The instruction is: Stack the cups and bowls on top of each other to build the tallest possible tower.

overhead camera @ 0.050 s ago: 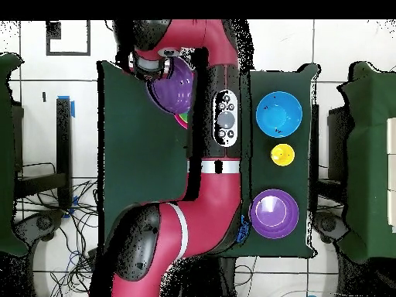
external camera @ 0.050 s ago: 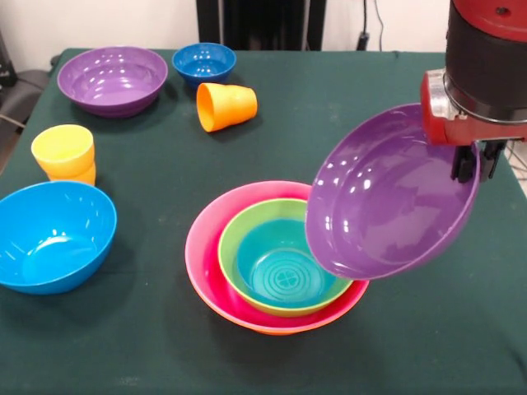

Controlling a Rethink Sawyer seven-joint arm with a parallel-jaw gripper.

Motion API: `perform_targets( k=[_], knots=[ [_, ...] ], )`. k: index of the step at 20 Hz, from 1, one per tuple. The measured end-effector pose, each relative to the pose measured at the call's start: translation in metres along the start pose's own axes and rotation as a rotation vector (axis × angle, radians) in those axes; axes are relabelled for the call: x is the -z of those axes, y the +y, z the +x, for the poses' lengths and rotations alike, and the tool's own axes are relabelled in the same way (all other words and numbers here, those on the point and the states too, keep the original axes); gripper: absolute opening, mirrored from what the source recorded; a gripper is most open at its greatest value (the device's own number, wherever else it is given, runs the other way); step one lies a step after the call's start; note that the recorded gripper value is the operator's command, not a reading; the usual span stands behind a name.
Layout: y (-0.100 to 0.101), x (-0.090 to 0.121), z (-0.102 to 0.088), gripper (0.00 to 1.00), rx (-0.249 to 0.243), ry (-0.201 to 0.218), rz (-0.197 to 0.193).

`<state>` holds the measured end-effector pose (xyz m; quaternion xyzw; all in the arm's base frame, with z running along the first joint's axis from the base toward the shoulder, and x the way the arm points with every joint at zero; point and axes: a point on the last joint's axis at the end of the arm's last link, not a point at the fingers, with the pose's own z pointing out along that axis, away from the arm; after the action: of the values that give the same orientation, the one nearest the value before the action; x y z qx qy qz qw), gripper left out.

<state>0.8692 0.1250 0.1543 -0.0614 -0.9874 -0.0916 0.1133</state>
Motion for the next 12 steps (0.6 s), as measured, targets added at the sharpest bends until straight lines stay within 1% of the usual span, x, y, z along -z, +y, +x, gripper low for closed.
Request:
perform_targets(
  k=[3,5,6,7,9,12],
  knots=[
    [-0.005,0.010,0.001,0.00,-0.006,-0.007,0.038],
    [-0.011,0.017,0.001,0.00,-0.015,-0.013,0.072],
    [-0.018,0.024,-0.001,0.00,-0.027,-0.020,0.102],
    [-0.022,0.027,-0.002,0.00,-0.034,-0.025,0.114],
    [-0.027,0.031,-0.003,0.00,-0.042,-0.030,0.127],
    [-0.045,0.040,-0.008,0.00,-0.073,-0.047,0.171]
  ],
)
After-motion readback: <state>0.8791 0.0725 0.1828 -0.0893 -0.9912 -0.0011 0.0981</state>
